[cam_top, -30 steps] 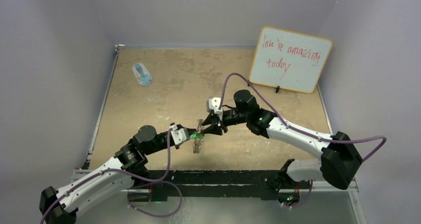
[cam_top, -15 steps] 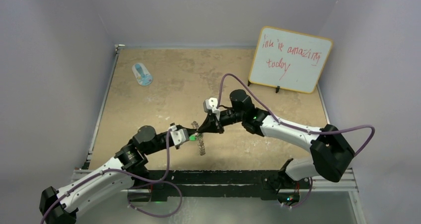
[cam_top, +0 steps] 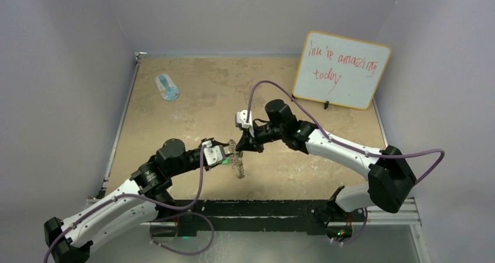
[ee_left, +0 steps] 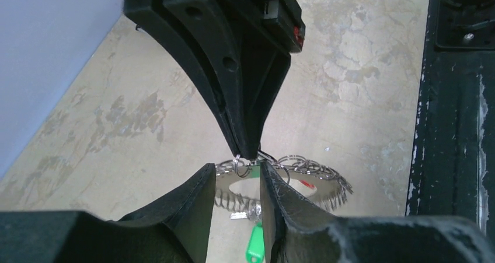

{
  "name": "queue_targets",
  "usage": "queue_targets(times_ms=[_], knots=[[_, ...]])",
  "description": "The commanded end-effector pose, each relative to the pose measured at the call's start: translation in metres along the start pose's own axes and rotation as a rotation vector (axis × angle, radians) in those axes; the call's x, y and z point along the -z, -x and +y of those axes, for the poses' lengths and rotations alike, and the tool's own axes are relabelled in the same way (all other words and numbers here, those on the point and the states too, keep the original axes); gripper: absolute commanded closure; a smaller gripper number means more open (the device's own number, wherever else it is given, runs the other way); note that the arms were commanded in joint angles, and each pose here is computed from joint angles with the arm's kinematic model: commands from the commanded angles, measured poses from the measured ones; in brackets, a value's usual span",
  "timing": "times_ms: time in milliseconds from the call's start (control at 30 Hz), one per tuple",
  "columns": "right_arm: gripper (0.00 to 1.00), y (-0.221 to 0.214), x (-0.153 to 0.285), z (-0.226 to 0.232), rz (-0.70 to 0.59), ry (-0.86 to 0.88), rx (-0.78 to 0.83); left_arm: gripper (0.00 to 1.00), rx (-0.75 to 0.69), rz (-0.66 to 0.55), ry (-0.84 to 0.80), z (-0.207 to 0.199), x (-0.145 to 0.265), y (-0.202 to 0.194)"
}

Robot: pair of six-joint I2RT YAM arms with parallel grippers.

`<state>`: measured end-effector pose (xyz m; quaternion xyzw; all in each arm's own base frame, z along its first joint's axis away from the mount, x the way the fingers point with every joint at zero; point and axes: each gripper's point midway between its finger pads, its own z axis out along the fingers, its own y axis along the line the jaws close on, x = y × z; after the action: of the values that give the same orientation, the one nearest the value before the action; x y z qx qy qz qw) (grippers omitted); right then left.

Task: Put the keys on the keyring

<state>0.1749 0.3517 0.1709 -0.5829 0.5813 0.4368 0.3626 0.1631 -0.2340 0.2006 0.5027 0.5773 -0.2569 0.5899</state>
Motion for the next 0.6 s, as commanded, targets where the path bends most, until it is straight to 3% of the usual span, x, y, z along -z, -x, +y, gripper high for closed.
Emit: queue_targets(times_ms=[0, 233, 567], knots=[[1.0, 0.022, 0.009, -0.01, 0.072, -0.036, 0.017, 0.68, -0.051, 0.129, -0.021, 0.004, 0.006, -0.008], [1.0, 0.023, 0.005, 0.0, 0.176, 0.015, -0.04, 0.63, -0.105, 0.207, -0.071, 0.001, 0.008, -0.021], [1.0, 0.018, -0.021, 0.021, 0.274, 0.105, -0.047, 0.61, -0.14, 0.21, -0.114, -0.004, 0.007, -0.023]])
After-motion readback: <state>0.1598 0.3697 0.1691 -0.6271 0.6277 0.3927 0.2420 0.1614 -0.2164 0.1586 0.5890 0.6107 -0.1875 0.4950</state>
